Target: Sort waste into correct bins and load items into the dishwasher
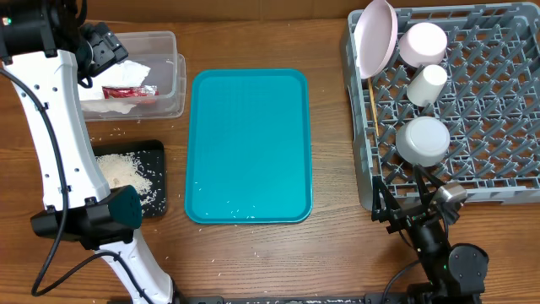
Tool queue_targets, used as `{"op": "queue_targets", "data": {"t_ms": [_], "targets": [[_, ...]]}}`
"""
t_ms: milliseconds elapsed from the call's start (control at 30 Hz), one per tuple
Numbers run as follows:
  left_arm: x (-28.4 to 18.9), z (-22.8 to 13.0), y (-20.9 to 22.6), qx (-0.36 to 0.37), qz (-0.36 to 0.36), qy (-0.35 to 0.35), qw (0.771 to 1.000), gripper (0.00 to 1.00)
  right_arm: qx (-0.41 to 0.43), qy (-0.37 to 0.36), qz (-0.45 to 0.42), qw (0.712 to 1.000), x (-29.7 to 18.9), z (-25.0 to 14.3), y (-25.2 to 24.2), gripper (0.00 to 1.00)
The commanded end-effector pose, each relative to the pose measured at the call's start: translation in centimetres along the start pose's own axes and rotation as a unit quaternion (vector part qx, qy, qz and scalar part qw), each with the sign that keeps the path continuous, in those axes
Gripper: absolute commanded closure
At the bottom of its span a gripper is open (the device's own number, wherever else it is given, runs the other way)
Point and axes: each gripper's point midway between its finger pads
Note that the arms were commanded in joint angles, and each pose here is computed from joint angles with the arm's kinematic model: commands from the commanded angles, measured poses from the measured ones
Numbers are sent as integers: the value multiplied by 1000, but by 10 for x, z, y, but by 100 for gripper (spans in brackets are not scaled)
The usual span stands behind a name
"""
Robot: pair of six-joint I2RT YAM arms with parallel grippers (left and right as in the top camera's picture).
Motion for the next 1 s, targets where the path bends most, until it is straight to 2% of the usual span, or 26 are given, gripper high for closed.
{"op": "queue_targets", "data": {"t_ms": [0,367,500,700,967], "targets": [[0,2,2,3,5,-5,1000,0,10,-12,-19,1000,0,-3,-9,0],[0,2,2,3,5,-5,1000,0,11,-38,-111,993,-2,-7,-46,0],[0,2,2,3,5,-5,1000,0,14,-17,-154,988,-6,-19,-63,0],[0,2,2,3,5,-5,1000,0,-5,-23,-187,982,-11,-14,-79,0],[0,2,2,3,5,-5,1000,0,-77,-10,-190,979,-12,-14,-80,0]]}}
Point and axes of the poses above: each gripper's point midway between its finger pads, its own x axis out along the fingers, its own y axis along the line the jaws close on, z = x × y, and after that the axes turned 2 degrees about x, right-handed
